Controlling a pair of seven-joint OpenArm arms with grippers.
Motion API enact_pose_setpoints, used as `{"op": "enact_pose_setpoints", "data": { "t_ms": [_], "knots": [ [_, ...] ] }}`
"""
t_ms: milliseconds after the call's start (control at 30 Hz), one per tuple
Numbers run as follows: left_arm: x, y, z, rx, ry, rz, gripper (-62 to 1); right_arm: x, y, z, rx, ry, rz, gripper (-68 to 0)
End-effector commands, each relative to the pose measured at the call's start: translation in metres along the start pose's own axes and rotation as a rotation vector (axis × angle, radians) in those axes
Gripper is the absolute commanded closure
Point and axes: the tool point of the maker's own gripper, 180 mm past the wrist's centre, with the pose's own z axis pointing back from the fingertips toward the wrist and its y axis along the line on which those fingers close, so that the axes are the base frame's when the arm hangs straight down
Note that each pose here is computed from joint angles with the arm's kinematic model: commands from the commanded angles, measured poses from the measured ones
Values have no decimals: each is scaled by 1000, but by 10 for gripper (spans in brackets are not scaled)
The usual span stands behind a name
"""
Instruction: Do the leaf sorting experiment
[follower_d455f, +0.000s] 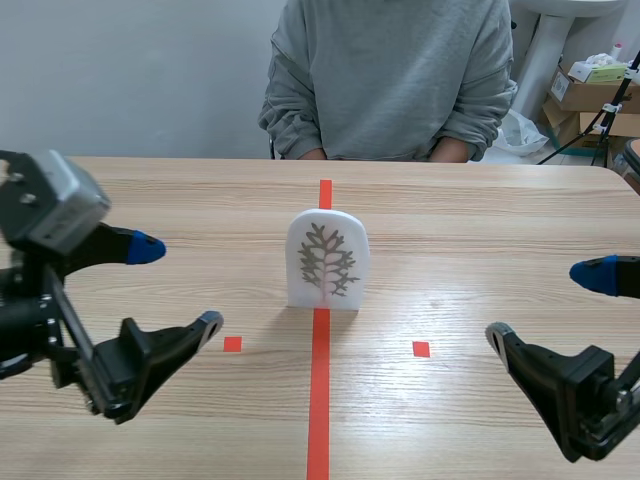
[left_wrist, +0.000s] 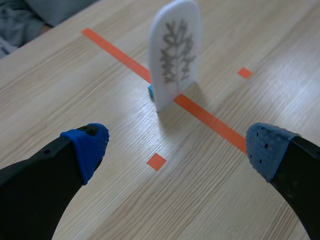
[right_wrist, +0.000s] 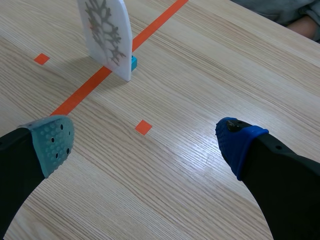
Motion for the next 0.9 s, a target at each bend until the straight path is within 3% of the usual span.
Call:
{"op": "enact_pose_setpoints", "data": {
  "t_ms": [0,233,467,667,867],
  "knots": [
    [10,5,-12,-11,-32,-27,-585,7,-5,0,-6,-25,11,-578],
    [-1,22,-76,-65,18,-133,-585,7,-5,0,-6,-24,11,-578],
    [-2,32,-129,-85,44,-139,-585,8,-5,-1,-6,-26,12,-578],
    [3,16,-160,-133,52,-119,-585,8,-5,-1,-6,-25,15,-578],
    [4,2,-172,-153,42,-113,-585,8,-5,-1,-6,-25,15,-578]
  ]
}}
